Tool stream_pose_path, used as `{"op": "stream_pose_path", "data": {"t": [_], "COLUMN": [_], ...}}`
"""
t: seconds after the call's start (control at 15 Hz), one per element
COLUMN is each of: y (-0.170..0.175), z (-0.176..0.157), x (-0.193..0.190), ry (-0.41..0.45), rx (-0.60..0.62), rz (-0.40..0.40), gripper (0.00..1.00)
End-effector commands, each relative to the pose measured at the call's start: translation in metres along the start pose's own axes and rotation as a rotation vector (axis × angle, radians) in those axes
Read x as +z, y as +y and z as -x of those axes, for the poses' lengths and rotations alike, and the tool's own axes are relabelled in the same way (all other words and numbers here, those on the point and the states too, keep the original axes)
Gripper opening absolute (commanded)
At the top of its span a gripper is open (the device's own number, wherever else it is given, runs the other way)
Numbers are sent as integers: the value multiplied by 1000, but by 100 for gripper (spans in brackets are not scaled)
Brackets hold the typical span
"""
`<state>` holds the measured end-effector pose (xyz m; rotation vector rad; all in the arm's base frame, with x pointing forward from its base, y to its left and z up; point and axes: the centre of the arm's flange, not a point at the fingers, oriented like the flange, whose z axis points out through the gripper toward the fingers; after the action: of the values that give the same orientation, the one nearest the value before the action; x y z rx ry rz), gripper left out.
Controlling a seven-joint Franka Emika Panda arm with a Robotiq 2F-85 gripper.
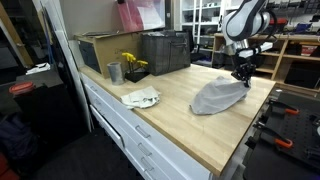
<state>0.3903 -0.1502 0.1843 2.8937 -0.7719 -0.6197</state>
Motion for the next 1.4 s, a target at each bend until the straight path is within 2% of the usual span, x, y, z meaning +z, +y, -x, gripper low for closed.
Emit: {"op": "stream_pose_path", "data": {"t": [0.0, 0.53, 0.8, 0.87, 1.0, 1.33], "y": [-11, -97, -137, -143, -148, -131], "z": [-6, -93, -112, -115, -119, -117], "x": [-27, -149, -194, -199, -200, -184], "ry": [69, 479, 623, 645, 677, 762], "rx": [20, 48, 14, 4, 4, 30], "rz": [-49, -312, -360, -363, -367, -344], "gripper": [1, 1, 1, 31, 39, 76]}}
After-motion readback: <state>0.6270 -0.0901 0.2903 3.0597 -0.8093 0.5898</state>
